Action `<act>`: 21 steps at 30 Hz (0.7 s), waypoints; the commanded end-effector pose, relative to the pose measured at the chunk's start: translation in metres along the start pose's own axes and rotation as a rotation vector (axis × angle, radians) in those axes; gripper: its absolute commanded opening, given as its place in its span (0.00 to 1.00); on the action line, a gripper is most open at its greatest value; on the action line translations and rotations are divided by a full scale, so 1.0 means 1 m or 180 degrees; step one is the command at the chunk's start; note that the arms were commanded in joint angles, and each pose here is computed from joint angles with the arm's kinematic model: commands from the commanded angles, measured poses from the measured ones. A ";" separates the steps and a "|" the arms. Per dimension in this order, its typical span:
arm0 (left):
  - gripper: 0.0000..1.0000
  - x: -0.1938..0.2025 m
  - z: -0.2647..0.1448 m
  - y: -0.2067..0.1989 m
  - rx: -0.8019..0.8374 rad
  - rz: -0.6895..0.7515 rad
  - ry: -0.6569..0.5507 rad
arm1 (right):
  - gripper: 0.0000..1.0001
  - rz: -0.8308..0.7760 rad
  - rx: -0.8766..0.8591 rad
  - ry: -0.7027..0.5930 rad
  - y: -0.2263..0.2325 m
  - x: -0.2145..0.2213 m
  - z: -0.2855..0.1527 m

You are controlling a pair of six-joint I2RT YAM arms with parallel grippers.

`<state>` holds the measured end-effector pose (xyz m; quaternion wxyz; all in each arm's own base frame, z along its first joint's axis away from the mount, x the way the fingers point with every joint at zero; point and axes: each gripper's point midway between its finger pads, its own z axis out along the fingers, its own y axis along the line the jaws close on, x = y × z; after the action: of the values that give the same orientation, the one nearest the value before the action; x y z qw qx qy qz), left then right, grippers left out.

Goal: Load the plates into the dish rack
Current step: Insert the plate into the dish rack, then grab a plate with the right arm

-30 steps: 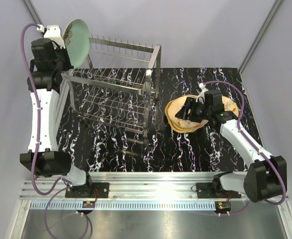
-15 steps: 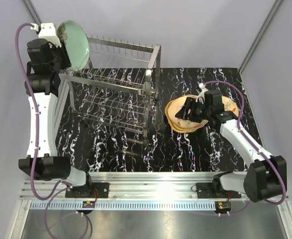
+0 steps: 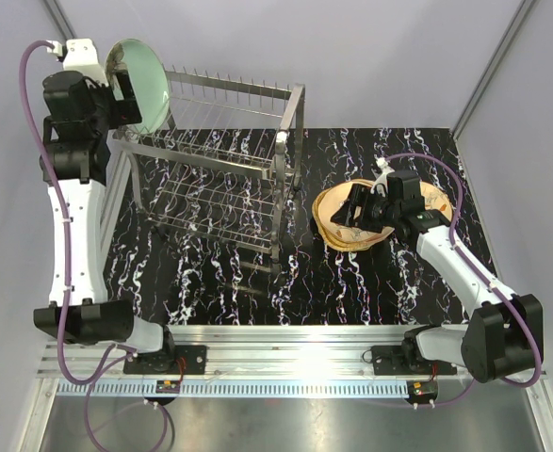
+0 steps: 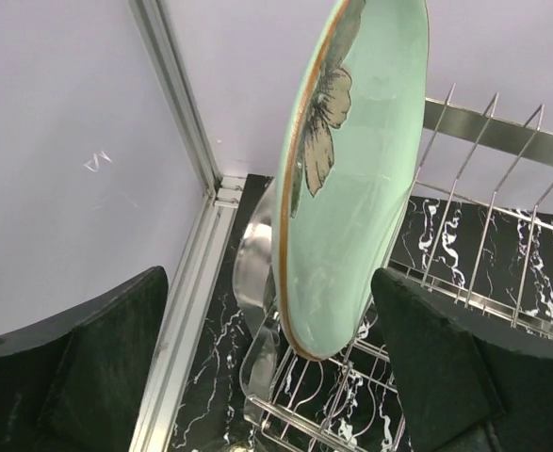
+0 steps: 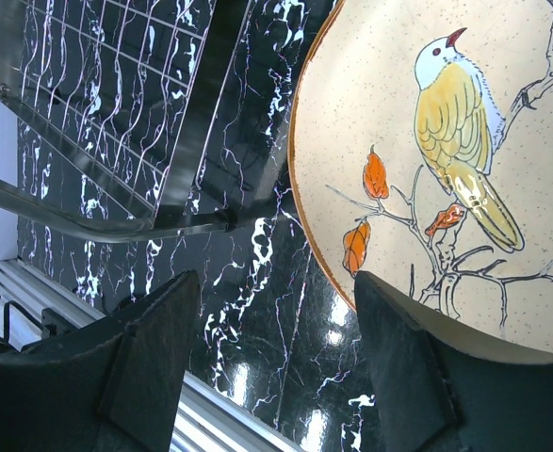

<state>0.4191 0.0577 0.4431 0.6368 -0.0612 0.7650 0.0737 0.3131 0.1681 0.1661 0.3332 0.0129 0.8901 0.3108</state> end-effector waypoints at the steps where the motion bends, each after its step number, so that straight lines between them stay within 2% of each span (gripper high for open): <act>1: 0.95 -0.045 -0.025 0.013 -0.0155 -0.0078 -0.0372 | 0.75 -0.0119 -0.0073 -0.0170 0.013 -0.017 -0.008; 2: 0.99 -0.046 -0.028 0.015 -0.0198 -0.0096 -0.0377 | 0.75 -0.0119 -0.0064 -0.0174 0.013 -0.017 -0.008; 5: 0.99 -0.060 -0.048 0.016 -0.0171 -0.0109 -0.0498 | 0.76 -0.0118 0.0013 -0.0235 0.011 -0.022 -0.011; 7: 0.99 -0.077 -0.072 0.006 0.0046 -0.0106 -0.0667 | 0.76 -0.0098 0.0101 -0.0339 0.010 -0.030 -0.017; 10: 0.99 -0.102 -0.113 -0.015 0.0472 -0.0342 -0.0987 | 0.73 -0.0071 0.0446 -0.0562 -0.003 -0.044 -0.029; 12: 0.99 -0.099 -0.125 -0.031 0.0768 -0.0437 -0.1018 | 0.72 0.0015 0.0878 -0.0699 -0.024 -0.050 -0.039; 13: 0.99 -0.106 -0.144 -0.036 0.0893 -0.0533 -0.1157 | 0.72 0.0082 0.1017 -0.0725 -0.030 -0.051 -0.044; 15: 0.99 -0.086 -0.144 -0.052 0.1183 -0.0624 -0.1030 | 0.72 0.0151 0.1367 -0.0914 -0.048 -0.057 -0.056; 17: 0.99 -0.080 -0.164 -0.072 0.1575 -0.0710 -0.1057 | 0.71 0.0296 0.1641 -0.0997 -0.067 -0.054 -0.064; 18: 0.99 -0.059 -0.156 -0.080 0.1667 -0.0764 -0.0893 | 0.70 0.0355 0.1696 -0.1055 -0.071 -0.055 -0.070; 19: 0.99 -0.059 -0.168 -0.084 0.1777 -0.0797 -0.0981 | 0.70 0.0433 0.1783 -0.1085 -0.080 -0.053 -0.074; 21: 0.99 -0.028 -0.163 -0.100 0.1974 -0.0787 -0.0780 | 0.70 0.0487 0.1885 -0.1187 -0.088 -0.053 -0.085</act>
<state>0.2691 -0.0385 0.5367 0.7616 0.0159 0.6303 -0.1498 0.3254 0.0745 0.1893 0.4225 0.1696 0.8833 0.1121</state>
